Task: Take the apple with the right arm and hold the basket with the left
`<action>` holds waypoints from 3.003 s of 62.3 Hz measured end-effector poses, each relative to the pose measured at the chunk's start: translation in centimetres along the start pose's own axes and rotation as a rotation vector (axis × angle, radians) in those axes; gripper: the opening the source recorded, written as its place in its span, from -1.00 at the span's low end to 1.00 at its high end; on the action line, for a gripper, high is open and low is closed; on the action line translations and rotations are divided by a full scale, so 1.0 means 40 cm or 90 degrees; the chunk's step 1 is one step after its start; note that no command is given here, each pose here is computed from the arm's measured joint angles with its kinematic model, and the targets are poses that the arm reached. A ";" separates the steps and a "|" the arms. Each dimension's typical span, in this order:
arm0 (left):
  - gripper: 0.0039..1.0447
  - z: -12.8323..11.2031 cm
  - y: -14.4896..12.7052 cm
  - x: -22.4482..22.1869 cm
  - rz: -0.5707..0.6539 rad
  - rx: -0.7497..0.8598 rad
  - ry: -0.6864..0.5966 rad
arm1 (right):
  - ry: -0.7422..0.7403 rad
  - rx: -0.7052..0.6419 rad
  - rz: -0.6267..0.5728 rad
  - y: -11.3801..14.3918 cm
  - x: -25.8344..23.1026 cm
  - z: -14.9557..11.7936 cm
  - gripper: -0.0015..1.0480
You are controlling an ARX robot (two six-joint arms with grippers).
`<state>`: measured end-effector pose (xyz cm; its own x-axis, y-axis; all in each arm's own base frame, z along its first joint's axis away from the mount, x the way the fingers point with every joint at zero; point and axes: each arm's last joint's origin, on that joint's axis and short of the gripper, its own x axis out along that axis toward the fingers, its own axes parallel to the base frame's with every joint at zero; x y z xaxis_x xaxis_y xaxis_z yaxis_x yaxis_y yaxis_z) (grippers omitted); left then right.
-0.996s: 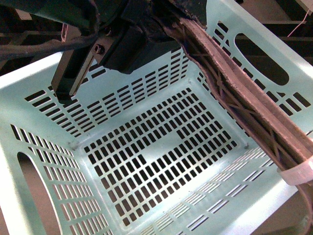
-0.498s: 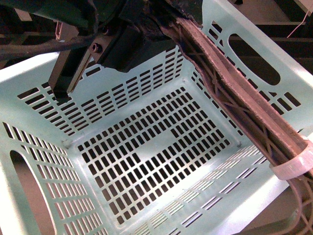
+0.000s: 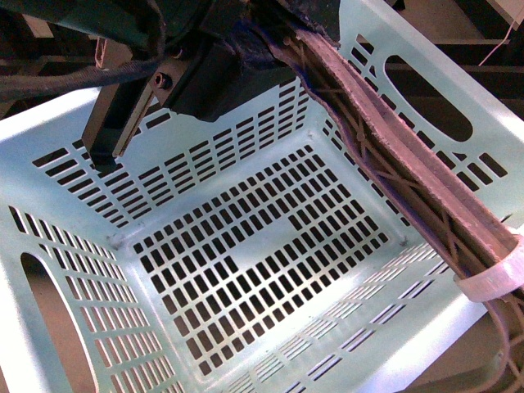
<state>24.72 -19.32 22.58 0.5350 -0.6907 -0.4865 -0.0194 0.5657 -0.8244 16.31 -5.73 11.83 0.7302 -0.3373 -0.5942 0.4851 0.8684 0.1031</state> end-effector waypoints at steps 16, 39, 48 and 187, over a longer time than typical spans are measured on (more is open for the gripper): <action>-0.87 0.000 0.000 0.000 0.000 0.000 0.000 | 0.079 -0.071 -0.044 -0.029 0.220 -0.041 0.83; -0.87 0.000 0.000 0.000 0.000 0.000 0.001 | 0.217 -0.090 -0.079 -0.019 0.391 -0.148 0.83; -0.87 0.000 0.000 0.000 0.000 0.000 0.000 | 0.214 -0.080 -0.074 0.000 0.432 -0.132 0.83; -0.87 0.000 0.000 0.000 0.000 0.000 0.000 | -0.042 -0.143 0.421 0.445 -0.163 0.078 0.49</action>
<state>24.71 -19.32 22.58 0.5344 -0.6912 -0.4864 -0.0192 0.5654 -0.8246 21.68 10.78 20.02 0.8691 0.2720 -0.4133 -0.1767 0.9509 0.2541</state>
